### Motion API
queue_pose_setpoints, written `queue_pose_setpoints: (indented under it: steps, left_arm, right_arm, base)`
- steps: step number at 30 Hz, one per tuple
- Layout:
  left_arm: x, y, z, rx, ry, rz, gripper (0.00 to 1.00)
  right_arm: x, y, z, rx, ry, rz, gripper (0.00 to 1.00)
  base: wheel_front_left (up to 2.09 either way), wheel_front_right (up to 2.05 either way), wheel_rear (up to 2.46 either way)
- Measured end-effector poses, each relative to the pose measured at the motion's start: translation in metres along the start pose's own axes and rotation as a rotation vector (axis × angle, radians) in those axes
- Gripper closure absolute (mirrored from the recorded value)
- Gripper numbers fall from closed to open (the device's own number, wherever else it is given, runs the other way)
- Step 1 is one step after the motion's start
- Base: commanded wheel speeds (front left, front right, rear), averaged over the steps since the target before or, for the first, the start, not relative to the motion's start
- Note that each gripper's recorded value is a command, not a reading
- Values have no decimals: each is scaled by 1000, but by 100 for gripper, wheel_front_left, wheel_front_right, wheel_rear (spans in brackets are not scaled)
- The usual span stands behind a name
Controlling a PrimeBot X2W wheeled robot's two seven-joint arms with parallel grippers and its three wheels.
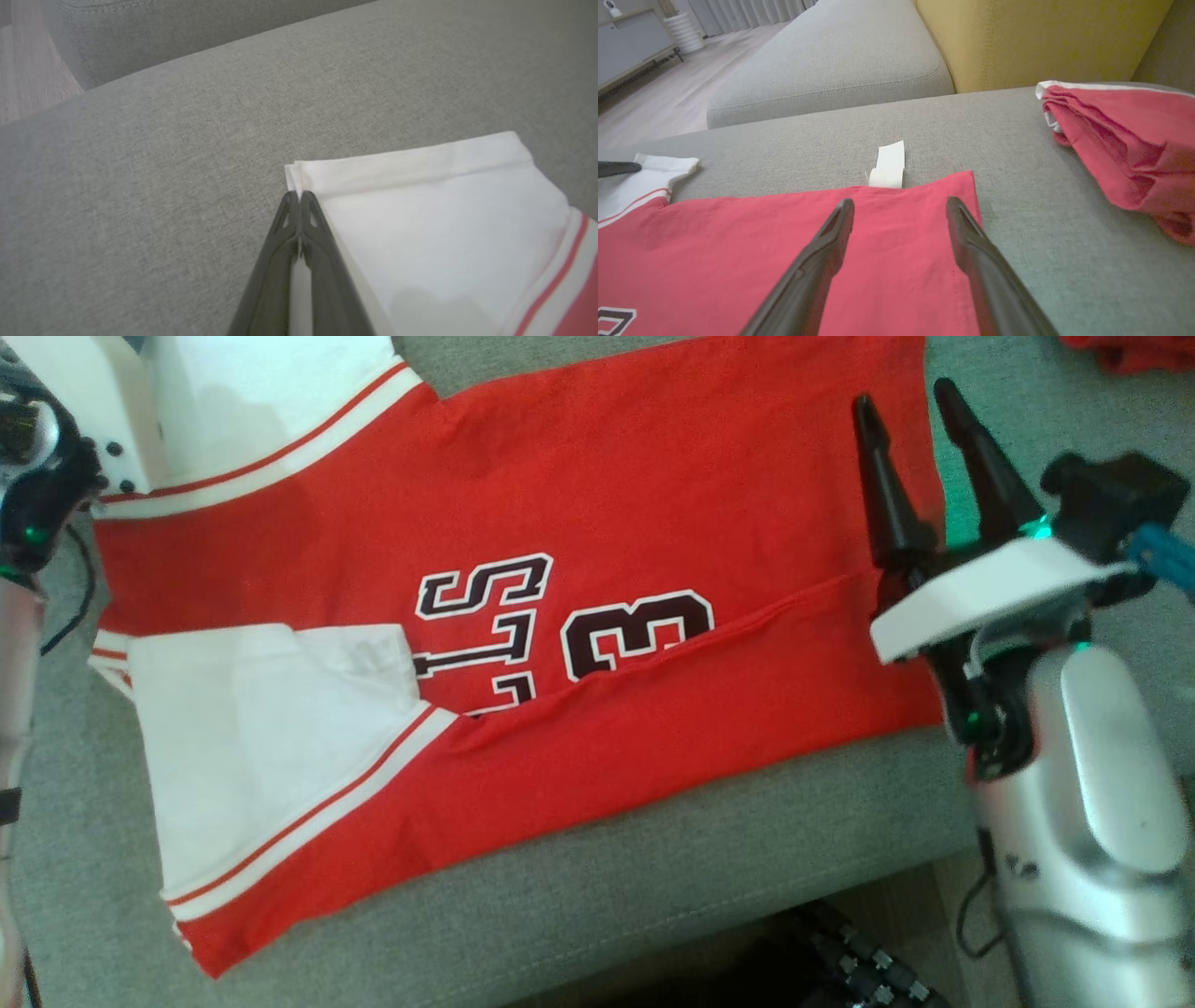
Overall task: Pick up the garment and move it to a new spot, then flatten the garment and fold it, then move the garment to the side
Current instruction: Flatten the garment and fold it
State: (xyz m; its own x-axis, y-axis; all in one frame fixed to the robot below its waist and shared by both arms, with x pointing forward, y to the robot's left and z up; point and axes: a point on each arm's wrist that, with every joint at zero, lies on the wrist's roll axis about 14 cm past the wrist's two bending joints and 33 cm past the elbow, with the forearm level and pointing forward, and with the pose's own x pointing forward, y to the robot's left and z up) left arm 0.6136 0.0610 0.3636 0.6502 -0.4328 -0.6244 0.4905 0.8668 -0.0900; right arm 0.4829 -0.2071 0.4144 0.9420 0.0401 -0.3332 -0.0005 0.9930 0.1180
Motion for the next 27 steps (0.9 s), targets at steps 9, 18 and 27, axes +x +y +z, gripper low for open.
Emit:
queue_pose_setpoints:
  steps: [9,18,27]
  left_arm:
    - [-12,-4,24,19,-128,-4,100]
    - [-49,-9,62,39,-302,-8,100]
    - [-69,-20,56,46,-330,-31,100]
  right_arm:
    - [24,-28,23,-168,56,-48,0]
    - [33,-55,-4,-224,269,-98,0]
    - [51,-49,-20,-144,377,-80,16]
  base:
    - [0,0,0]
    - [0,0,0]
    - [0,0,0]
